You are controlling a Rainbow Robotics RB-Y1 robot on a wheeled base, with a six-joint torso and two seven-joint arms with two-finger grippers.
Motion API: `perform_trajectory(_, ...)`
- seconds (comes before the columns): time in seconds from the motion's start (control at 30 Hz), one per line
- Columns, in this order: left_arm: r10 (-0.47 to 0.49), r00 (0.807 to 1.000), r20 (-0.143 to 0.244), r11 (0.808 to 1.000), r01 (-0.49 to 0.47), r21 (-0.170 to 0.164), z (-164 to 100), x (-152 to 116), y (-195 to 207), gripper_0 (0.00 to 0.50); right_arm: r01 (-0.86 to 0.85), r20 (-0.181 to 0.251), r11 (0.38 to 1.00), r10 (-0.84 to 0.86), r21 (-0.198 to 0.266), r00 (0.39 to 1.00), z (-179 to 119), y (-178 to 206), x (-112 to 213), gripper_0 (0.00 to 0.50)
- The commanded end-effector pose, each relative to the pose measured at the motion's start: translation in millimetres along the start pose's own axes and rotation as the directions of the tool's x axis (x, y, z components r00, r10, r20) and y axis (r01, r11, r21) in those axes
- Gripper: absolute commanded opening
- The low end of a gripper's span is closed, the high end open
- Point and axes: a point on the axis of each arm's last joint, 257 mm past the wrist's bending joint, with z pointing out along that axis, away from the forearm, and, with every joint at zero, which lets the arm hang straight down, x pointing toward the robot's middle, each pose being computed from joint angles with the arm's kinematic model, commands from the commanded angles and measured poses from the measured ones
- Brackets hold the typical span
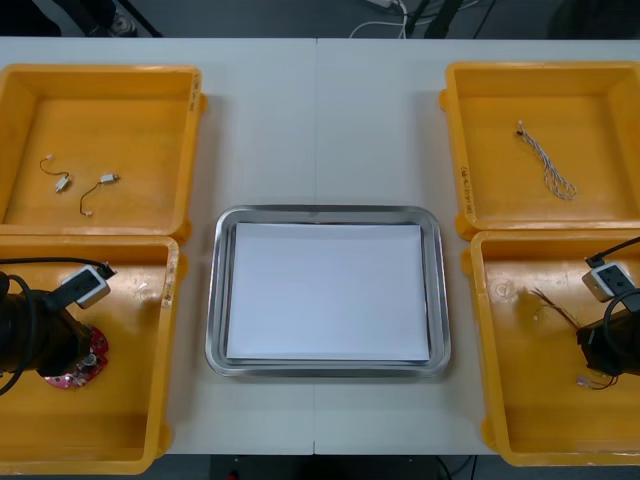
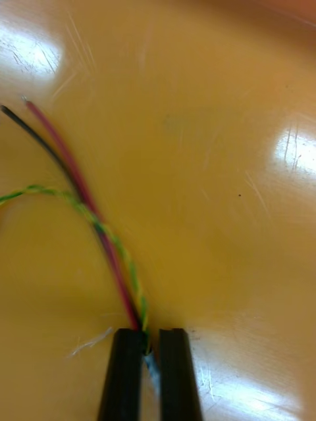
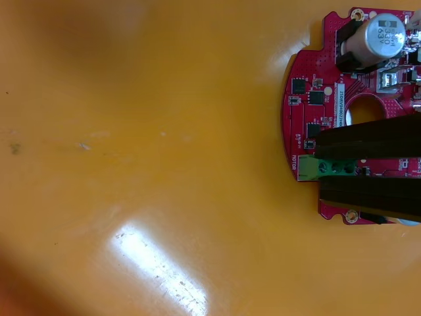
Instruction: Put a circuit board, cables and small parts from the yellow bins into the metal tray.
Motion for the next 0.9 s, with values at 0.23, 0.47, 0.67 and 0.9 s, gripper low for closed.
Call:
perform_trajectory(0.23,0.169,0.985,-0.038,0.986,-0.169,0.003,-1,15,1,0.0,0.078,0.009,0.996,-0.078,0.031,0.997,-3,-11,-13,0.0)
perform_trajectory(0.47,0.172,0.982,-0.075,0.985,-0.173,-0.012,-20,8,18,0.0,0.109,0.022,0.993,-0.111,0.054,0.994,-7,-18,-35,0.0)
perform_trajectory(0.67,0.163,0.981,-0.103,0.986,-0.166,-0.02,-40,2,31,0.0,0.107,-0.013,0.993,-0.107,0.051,0.994,-14,-23,-42,0.0)
perform_trajectory(0.9,0.112,0.991,-0.073,0.994,-0.112,0.004,-61,-16,37,0.0,0.093,-0.061,0.995,-0.091,0.036,0.994,-28,-23,-43,0.0)
